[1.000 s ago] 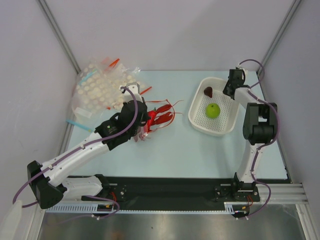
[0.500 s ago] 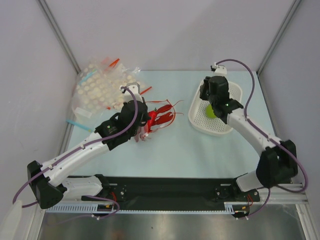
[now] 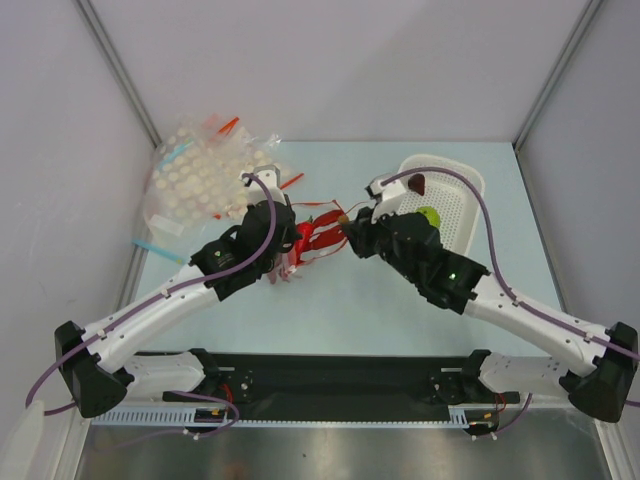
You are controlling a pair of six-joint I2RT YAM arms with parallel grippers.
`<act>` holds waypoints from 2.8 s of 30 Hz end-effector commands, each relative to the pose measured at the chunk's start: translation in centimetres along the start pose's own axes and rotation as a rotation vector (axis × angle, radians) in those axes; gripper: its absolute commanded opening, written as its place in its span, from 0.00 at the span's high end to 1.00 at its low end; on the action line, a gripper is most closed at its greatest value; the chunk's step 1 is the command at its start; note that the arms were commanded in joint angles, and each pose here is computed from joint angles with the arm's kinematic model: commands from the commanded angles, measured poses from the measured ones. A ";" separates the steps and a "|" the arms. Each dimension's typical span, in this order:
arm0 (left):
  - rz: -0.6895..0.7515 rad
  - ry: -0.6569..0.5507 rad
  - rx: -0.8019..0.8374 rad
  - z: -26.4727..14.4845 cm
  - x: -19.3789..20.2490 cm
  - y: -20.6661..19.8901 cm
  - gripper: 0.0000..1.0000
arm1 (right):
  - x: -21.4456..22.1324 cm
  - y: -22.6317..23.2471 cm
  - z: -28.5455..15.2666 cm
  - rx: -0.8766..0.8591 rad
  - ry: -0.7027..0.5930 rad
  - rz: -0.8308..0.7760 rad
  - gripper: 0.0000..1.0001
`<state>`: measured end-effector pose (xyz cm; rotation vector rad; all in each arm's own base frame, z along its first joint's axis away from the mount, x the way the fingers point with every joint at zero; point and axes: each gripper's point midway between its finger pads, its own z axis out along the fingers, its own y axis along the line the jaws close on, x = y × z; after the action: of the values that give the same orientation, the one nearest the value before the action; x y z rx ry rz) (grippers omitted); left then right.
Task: Place the food in the zip-top bag and seal the zipper
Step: Place the fake fruit in the zipper food storage bag, then pick up the fake fruit from the bin.
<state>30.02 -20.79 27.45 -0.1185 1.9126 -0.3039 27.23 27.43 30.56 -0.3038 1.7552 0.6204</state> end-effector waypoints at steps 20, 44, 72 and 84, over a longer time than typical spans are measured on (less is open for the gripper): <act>-0.095 -0.068 0.149 -2.1 -3.2 -2.0 0.98 | 2.0 7.3 6.6 -0.206 0.011 -0.050 0.57; -0.087 -0.070 0.064 -1.4 -2.8 -0.8 1.00 | -2.8 -20.6 4.0 0.417 -0.041 0.293 0.37; -0.076 -0.065 0.074 -0.9 -2.3 -1.1 1.00 | 9.0 -37.4 17.6 0.646 0.317 0.332 0.16; -0.072 -0.062 0.076 -0.8 -2.3 -1.2 1.00 | 8.8 -37.2 17.1 0.629 0.295 0.354 0.56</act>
<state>29.45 -21.20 27.96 -0.1033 1.9050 -0.3667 57.06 7.28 5.34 0.3838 2.3200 0.1995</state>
